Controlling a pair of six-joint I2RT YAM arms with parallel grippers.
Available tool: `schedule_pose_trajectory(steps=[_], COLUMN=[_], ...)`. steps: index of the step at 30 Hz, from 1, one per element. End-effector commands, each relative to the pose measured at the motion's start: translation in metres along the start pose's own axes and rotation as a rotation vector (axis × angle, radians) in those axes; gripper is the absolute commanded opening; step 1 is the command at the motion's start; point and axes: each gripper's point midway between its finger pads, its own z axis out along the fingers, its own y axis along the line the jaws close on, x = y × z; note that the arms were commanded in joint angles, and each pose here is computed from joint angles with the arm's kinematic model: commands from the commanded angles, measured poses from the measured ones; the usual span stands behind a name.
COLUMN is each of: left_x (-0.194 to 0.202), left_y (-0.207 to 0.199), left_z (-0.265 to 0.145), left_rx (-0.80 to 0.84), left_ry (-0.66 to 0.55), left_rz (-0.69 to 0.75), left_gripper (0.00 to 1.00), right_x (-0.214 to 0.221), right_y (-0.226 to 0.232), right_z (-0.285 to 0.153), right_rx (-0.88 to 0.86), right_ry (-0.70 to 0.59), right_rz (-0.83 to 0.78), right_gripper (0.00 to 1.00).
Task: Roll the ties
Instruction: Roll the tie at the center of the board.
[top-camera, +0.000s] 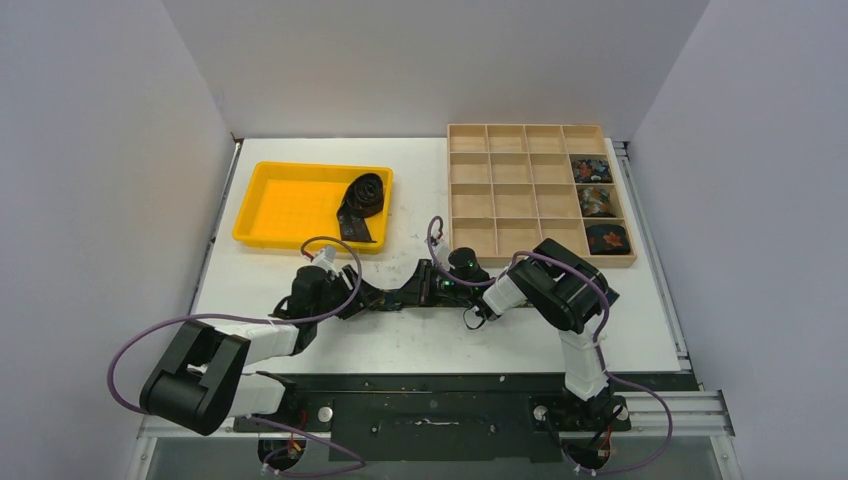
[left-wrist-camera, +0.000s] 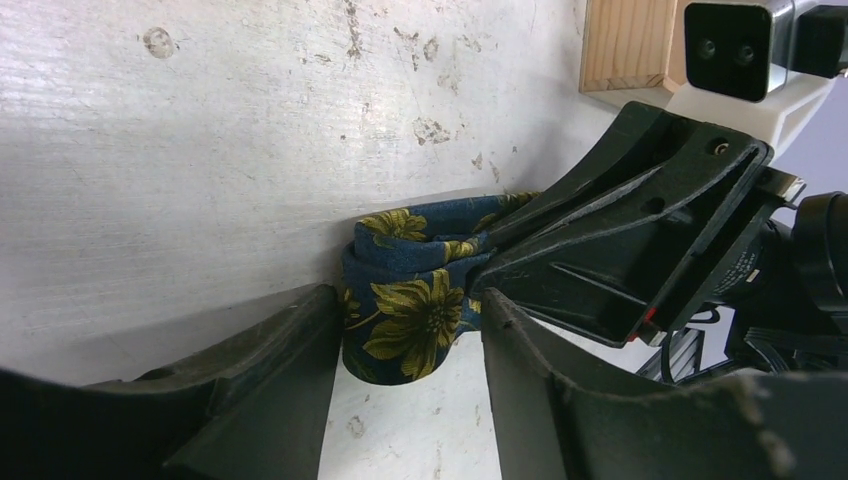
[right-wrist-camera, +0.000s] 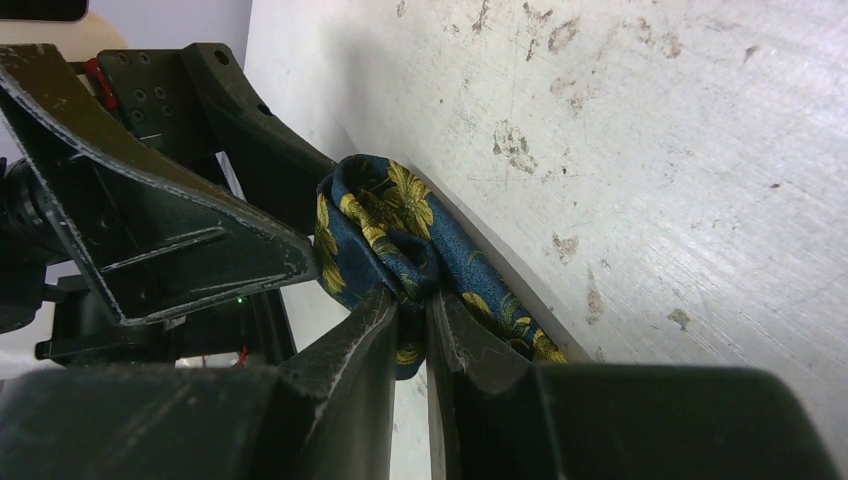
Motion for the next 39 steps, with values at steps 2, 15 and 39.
schedule_pose_trajectory(steps=[2,15,39], left_x=[0.008,0.015,0.031], left_y=[0.005,-0.003,-0.021], left_z=[0.002,0.002,-0.009], left_rx=[0.001,0.031,0.076], left_ry=[0.032,0.052,0.080], left_rz=[0.013,0.052,0.053], left_gripper=[0.46,0.05,0.00], right_x=[0.003,-0.006,-0.029], right_y=[-0.012,-0.003,-0.095], right_z=[0.001,0.001,-0.148], right_rx=[0.020,0.016,0.867], right_ry=[0.009,-0.020,-0.271], right_rz=[-0.022,-0.018,-0.196], right_gripper=[0.05,0.06,0.24])
